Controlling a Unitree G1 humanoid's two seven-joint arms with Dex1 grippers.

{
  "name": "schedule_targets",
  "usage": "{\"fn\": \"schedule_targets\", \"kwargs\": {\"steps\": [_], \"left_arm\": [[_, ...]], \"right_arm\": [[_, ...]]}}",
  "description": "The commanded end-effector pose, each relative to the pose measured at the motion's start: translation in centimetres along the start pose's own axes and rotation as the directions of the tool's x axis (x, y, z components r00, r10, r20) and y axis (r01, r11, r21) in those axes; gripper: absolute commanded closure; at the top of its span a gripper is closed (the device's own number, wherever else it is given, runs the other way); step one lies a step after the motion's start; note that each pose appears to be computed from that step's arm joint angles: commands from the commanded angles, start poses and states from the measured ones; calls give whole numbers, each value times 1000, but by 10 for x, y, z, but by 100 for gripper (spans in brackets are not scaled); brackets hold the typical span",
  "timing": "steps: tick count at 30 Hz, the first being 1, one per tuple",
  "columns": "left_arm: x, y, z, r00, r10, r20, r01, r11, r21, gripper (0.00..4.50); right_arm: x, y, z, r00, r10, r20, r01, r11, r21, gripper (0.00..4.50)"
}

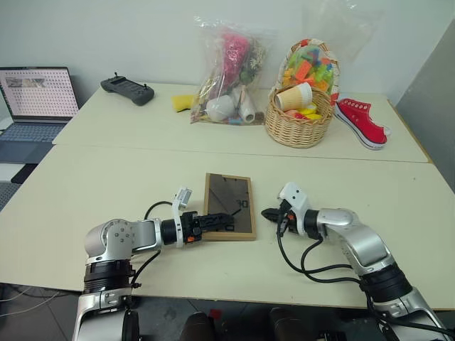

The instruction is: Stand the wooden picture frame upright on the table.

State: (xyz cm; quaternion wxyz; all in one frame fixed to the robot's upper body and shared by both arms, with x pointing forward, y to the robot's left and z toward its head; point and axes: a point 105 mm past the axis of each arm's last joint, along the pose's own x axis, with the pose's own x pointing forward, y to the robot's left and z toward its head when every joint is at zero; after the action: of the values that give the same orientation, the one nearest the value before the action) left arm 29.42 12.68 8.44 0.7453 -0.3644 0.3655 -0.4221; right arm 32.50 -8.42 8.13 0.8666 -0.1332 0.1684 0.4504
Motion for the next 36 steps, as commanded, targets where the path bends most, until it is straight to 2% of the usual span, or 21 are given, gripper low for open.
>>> {"fn": "schedule_targets", "kwargs": {"steps": [1, 5, 7, 11, 14, 17, 22, 26, 31, 36], "left_arm": [[-1, -10, 9, 1000, -17, 19, 17, 999, 27, 219], [1, -18, 15, 999, -29, 36, 27, 999, 44, 301], [1, -22, 18, 998, -36, 45, 34, 998, 49, 326], [2, -31, 27, 999, -27, 39, 23, 995, 97, 327], [0, -50, 38, 998, -56, 19, 51, 978, 201, 327], [-3, -70, 48, 996, -92, -11, 91, 938, 336, 327], [-2, -87, 62, 991, -129, -20, 125, 888, 443, 327], [-2, -99, 65, 986, -161, -40, 160, 861, 483, 327], [-2, -100, 67, 986, -161, -47, 162, 852, 498, 327], [-1, -96, 66, 987, -149, -52, 155, 853, 499, 327]], "right_arm": [[-12, -6, 4, 999, -46, 27, 46, 999, -8, 450], [-23, -13, 8, 997, -74, 33, 75, 997, -15, 450], [-28, -18, 13, 996, -85, 38, 85, 996, -25, 450], [-38, -33, 40, 989, -111, 101, 115, 993, -32, 450], [-46, -42, 80, 971, -91, 221, 88, 996, 26, 450], [-50, -38, 119, 942, -4, 335, -22, 997, 74, 405], [-45, -34, 148, 909, 74, 411, -129, 986, 106, 293], [-40, -21, 162, 883, 171, 438, -225, 972, 75, 208], [-28, -7, 172, 869, 222, 441, -253, 967, 12, 105], [-25, 18, 180, 824, 334, 458, -367, 930, -19, 105]]}}
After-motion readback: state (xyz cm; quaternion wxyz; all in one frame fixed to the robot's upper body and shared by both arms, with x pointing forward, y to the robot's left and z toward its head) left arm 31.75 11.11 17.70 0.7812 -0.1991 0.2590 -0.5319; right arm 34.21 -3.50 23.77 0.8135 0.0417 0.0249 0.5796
